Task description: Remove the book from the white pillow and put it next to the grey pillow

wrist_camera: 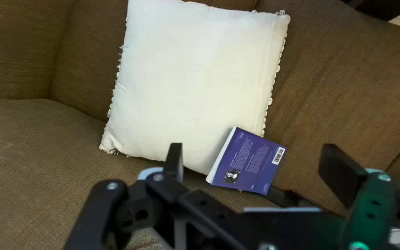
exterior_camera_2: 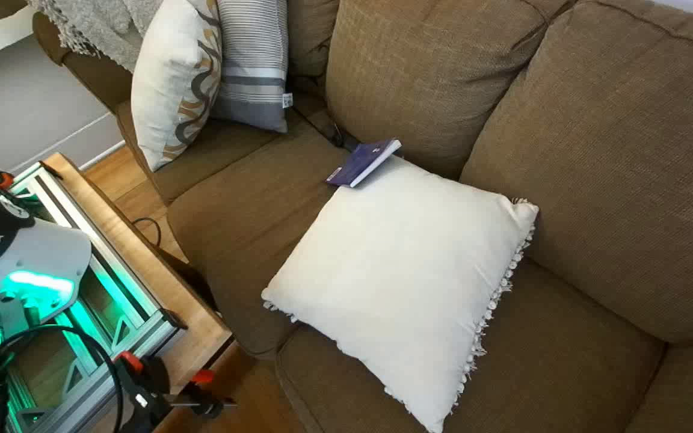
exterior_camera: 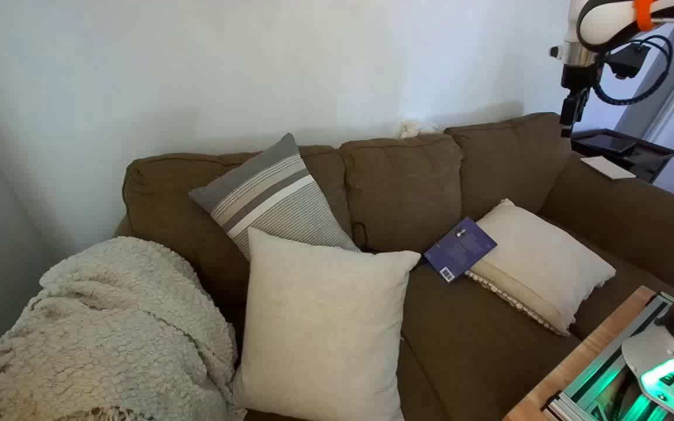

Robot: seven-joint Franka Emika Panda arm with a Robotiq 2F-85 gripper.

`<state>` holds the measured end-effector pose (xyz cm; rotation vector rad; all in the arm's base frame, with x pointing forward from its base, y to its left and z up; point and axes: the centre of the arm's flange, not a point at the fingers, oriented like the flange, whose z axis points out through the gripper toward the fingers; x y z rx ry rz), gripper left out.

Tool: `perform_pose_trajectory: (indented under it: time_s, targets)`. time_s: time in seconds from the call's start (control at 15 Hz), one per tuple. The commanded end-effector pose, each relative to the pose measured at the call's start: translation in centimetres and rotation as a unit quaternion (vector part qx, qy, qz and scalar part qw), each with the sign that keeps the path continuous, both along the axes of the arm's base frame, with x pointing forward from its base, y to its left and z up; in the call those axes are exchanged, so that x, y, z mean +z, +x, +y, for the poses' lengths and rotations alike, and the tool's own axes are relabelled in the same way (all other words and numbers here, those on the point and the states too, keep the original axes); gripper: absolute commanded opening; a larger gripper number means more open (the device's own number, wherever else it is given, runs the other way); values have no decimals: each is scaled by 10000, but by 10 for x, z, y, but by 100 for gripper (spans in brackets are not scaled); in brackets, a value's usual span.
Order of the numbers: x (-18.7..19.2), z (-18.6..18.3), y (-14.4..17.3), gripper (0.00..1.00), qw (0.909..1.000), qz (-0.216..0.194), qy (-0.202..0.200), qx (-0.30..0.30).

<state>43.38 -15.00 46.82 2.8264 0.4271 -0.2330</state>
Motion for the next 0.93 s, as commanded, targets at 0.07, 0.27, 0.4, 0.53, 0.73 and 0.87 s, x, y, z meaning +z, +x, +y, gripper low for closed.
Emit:
perform_pose_trajectory:
  time_s: [0.07, 0.27, 0.4, 0.53, 0.73, 0.87]
  targets:
    - [0, -1, 0, 100, 10000, 0, 0, -7]
    - [0, -1, 0, 100, 10000, 0, 1, -9]
    - [-3, -14, 4, 100, 9993, -41, 274, 250]
    - [-16, -46, 12, 100, 9946, -191, 781, 652]
    - [-45, -101, 26, 100, 9846, -403, 1524, 760]
    - [-77, -135, 35, 100, 9786, -215, 1995, 459]
